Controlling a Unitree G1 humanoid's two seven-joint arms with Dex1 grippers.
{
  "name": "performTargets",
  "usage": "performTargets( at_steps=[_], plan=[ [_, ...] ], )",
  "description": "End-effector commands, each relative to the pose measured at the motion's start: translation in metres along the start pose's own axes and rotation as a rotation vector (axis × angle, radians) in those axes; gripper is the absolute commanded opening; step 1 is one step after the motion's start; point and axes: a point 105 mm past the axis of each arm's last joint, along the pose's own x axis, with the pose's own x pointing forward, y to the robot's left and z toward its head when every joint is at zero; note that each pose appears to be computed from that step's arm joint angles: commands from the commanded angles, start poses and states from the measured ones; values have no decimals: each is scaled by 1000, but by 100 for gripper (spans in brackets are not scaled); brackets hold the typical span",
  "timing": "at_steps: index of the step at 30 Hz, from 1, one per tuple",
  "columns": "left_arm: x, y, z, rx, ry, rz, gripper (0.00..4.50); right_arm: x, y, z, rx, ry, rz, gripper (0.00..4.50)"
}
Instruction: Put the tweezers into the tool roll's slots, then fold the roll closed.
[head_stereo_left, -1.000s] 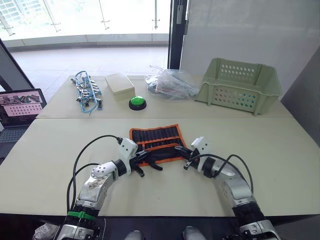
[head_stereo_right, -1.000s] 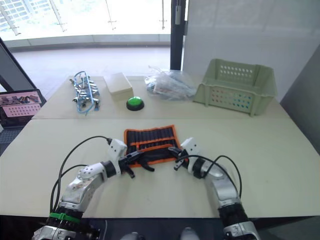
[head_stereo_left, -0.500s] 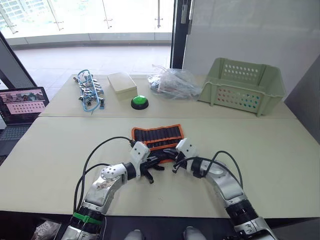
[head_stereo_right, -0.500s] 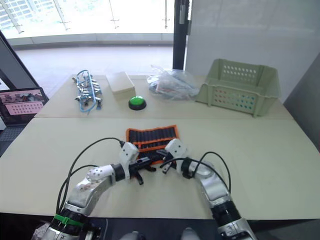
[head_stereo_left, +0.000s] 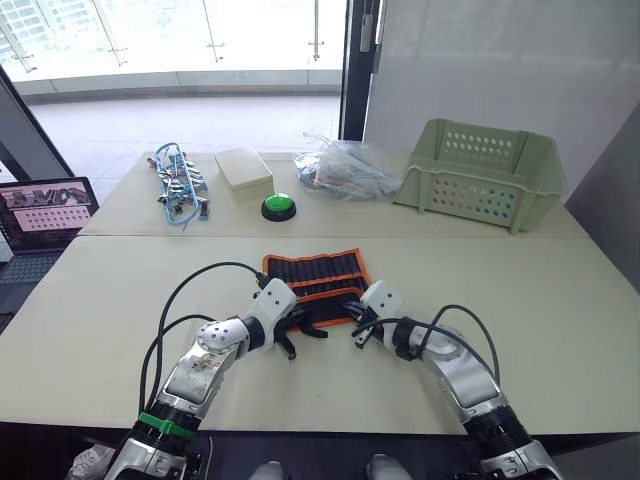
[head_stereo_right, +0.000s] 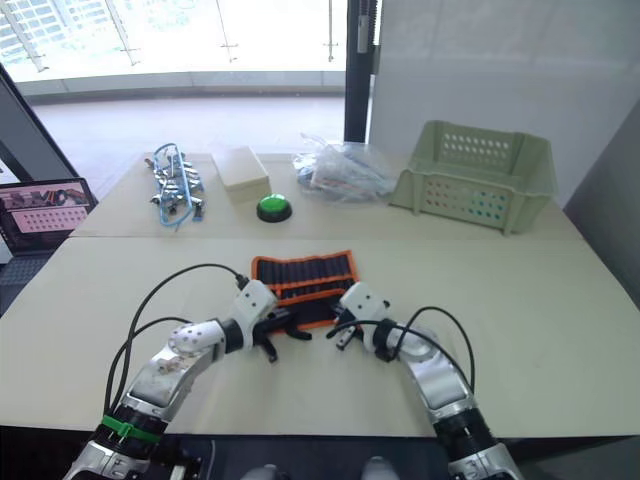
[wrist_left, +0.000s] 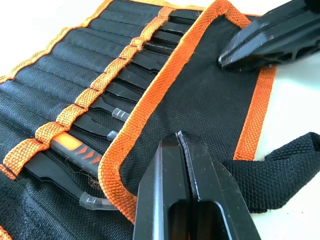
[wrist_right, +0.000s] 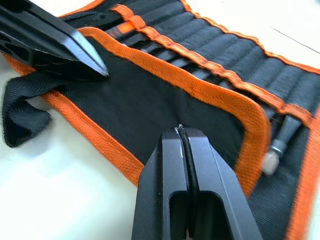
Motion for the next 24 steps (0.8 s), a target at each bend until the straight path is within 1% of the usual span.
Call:
performTargets(
  at_steps=[1, 4, 5, 7, 8, 9, 10, 11, 13, 16, 17, 20, 22, 24],
  plan=[
    [-9, 3, -33, -37, 98, 23, 0, -10, -16, 14, -9, -55, -40, 1],
    [-12, 8, -13, 7, 15, 30, 0, -17, -22, 35, -1, -152, -19, 1],
    [-13, 9, -9, 12, -4, 31, 0, -19, -23, 39, -1, -167, -14, 1],
    [-18, 11, 11, 15, -93, 28, 0, -26, -26, 53, 57, -231, 23, 1],
    [-24, 13, 25, 12, -152, 28, 0, -30, -28, 57, 81, -243, 55, 1],
    [-32, 13, 40, 4, -213, 17, 0, -34, -31, 57, 115, -235, 86, 1],
    [-38, 13, 49, -1, -249, 7, 0, -37, -33, 56, 137, -225, 105, 1],
    [-43, 13, 56, -6, -269, 2, 0, -40, -36, 54, 160, -213, 114, 1],
    [-62, 13, 60, -43, -257, -29, 0, -48, -52, 45, 237, -157, 129, 1],
    [-86, 15, 59, -59, -223, -32, 80, -56, -66, 35, 310, -82, 143, 82],
    [-96, 17, 58, -59, -214, -25, 119, -58, -69, 31, 352, -51, 151, 119],
    [-119, 20, 58, -64, -199, -4, 209, -63, -70, 19, 431, 40, 177, 214],
    [-129, 21, 57, -63, -190, 20, 286, -62, -71, 14, 488, 67, 177, 291],
    [-136, 19, 55, -73, -192, 32, 343, -58, -73, 8, 530, 89, 160, 351]
  ],
)
